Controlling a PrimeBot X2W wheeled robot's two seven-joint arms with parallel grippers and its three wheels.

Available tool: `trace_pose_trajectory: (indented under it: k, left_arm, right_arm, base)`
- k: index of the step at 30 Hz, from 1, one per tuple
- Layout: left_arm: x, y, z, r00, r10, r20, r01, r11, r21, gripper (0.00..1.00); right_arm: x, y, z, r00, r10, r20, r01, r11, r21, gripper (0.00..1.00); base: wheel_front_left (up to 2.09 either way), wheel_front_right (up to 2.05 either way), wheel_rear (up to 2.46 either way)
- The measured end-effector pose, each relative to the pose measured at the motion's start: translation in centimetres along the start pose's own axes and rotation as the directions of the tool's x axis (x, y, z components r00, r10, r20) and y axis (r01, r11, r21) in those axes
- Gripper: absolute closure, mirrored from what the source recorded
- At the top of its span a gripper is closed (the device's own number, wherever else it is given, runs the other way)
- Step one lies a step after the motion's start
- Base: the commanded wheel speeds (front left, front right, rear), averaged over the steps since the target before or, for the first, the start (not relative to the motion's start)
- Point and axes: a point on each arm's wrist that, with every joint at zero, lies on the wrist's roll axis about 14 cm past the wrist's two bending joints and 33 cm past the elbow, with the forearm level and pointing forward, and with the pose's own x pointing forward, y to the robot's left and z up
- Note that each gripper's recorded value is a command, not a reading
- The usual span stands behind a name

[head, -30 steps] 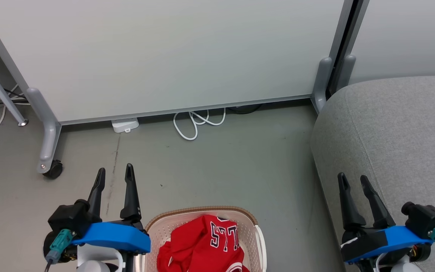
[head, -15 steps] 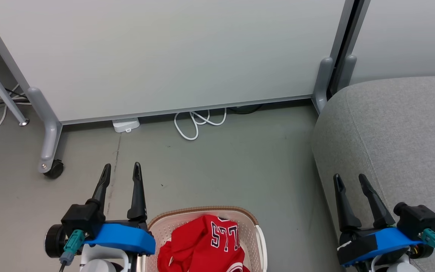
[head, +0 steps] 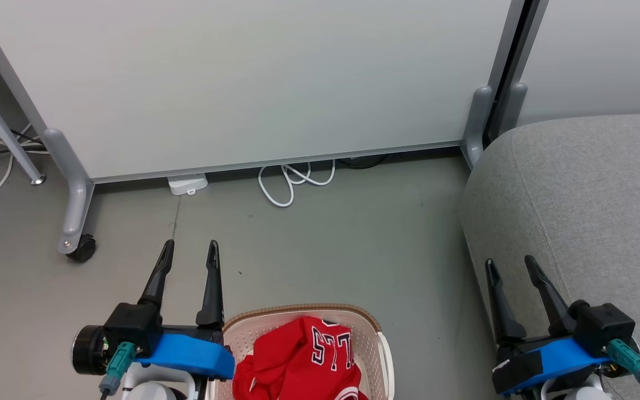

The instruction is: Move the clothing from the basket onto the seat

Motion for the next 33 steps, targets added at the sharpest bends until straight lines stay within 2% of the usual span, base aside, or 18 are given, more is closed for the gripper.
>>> trace_pose_trajectory:
  k: [15, 33]
  left_arm:
    - [-0.2, -0.7, -0.6, 0.999, -0.046, -0.006, 0.046, 0.996, 0.08, 0.0]
    - [-0.2, -0.5, -1.1, 0.999, -0.046, -0.018, 0.047, 0.998, 0.039, 0.0]
  right_arm:
    - [0.1, 0.5, -0.2, 1.0, 0.03, 0.002, -0.03, 0.995, -0.097, 0.0]
    - [0.0, 0.3, -0.6, 1.0, 0.023, -0.01, -0.024, 0.996, -0.087, 0.0]
  base:
    - [0.0, 0.0, 0.0]
    - [0.0, 0.0, 0.0]
